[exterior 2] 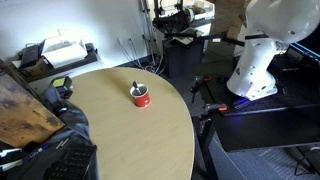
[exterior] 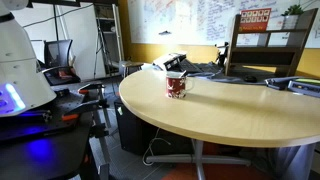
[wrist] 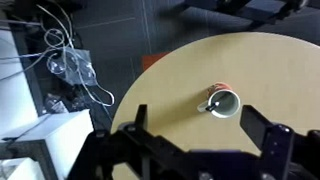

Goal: Move the maroon mug to the left

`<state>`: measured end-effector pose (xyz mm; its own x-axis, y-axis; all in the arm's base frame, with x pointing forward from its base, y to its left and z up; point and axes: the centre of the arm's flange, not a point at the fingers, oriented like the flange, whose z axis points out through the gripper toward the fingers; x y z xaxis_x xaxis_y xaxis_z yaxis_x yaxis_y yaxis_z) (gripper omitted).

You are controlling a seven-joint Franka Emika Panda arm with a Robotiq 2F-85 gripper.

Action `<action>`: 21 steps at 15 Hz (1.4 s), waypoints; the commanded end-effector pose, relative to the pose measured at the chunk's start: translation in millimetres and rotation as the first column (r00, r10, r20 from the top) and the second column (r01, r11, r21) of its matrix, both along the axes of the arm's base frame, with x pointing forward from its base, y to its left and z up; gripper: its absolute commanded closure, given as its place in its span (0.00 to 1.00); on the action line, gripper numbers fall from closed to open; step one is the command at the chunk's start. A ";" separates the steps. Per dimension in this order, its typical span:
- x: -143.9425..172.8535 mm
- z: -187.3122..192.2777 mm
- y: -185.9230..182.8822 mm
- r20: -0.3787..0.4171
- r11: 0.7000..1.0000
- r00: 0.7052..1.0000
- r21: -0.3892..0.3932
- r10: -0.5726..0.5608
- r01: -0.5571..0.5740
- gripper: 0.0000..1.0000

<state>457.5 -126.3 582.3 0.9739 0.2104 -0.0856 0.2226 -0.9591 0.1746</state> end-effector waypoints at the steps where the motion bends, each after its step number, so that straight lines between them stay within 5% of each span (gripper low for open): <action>1: 0.0 0.0 0.0 0.000 1.000 1.000 0.000 0.000 0.000 0.00; 6: -4.2 -11.4 6.6 0.020 0.996 0.996 0.017 -0.091 0.091 0.00; 9: -12.7 -41.5 13.6 0.013 0.962 0.971 0.143 -0.237 0.233 0.00; 14: -7.7 -120.7 18.6 -0.030 0.852 0.895 0.296 -0.445 0.433 0.00; 19: 21.7 -201.2 18.4 0.026 0.711 0.772 0.413 -0.635 0.570 0.00; 21: 29.9 -225.3 16.1 0.019 0.688 0.753 0.422 -0.658 0.590 0.00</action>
